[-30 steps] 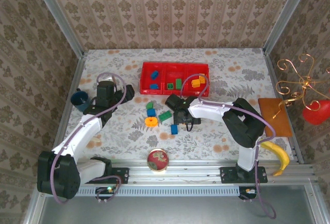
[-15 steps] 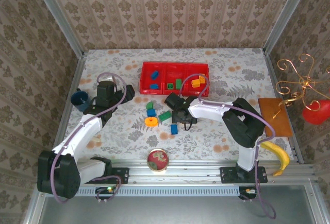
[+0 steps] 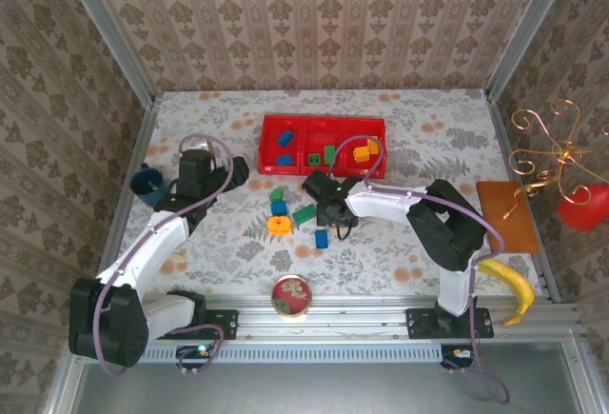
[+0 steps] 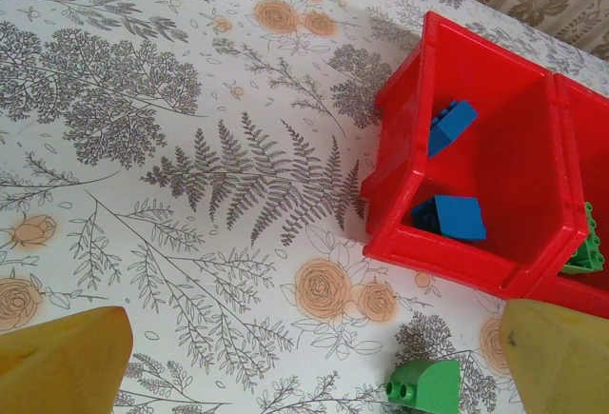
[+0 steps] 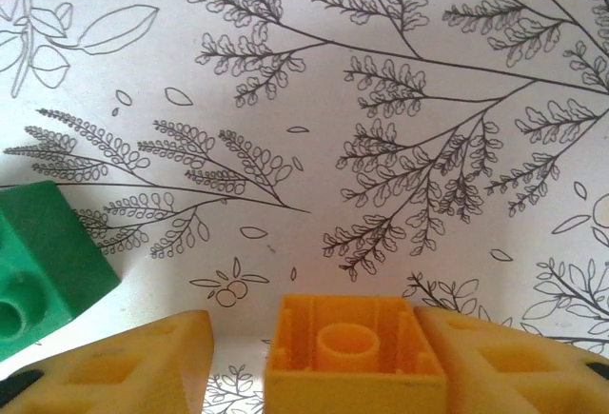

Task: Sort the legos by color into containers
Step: Pick up the lego from the center of the table.

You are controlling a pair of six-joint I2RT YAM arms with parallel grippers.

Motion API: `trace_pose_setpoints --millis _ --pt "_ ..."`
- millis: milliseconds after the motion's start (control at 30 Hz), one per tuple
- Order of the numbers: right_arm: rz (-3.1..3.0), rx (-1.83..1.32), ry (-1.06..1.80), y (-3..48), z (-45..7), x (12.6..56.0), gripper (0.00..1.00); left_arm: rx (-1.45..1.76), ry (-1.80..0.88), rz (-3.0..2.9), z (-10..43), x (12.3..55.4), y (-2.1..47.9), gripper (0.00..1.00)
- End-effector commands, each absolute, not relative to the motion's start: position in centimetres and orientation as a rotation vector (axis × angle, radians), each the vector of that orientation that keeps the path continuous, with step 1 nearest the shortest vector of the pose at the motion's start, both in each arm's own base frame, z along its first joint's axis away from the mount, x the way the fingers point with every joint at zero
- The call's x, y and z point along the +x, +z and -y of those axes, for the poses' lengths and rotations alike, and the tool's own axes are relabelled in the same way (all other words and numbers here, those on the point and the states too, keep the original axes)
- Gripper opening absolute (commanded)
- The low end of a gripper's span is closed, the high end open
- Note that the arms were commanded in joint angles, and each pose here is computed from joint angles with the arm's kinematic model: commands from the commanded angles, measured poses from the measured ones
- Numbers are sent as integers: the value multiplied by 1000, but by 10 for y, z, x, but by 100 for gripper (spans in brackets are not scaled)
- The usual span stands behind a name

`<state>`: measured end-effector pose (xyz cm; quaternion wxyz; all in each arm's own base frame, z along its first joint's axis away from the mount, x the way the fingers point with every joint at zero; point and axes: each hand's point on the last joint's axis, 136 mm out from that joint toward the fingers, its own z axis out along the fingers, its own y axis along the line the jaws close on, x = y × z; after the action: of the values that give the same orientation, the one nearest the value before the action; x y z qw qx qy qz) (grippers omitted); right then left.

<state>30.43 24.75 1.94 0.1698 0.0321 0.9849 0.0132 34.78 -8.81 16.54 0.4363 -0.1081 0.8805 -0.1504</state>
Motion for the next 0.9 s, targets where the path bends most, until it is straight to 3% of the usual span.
trace_pose_setpoints --millis 0,267,433,633,733,867 --pt "-2808 91 -4 18 -247 306 54 -301 -394 -2189 87 349 161 100" --pt "-2803 78 -65 21 -237 303 53 -300 -398 -2188 87 350 162 100" --pt "-2800 92 -97 24 -227 300 60 -297 -396 -2188 87 350 162 100" --pt "-2791 109 -77 29 -224 298 61 -299 -399 -2186 88 350 162 100" --pt "-2790 109 -51 30 -227 299 60 -298 -402 -2187 88 351 162 100" --pt "-2797 102 -8 29 -235 300 50 -297 -405 -2189 89 350 162 100"
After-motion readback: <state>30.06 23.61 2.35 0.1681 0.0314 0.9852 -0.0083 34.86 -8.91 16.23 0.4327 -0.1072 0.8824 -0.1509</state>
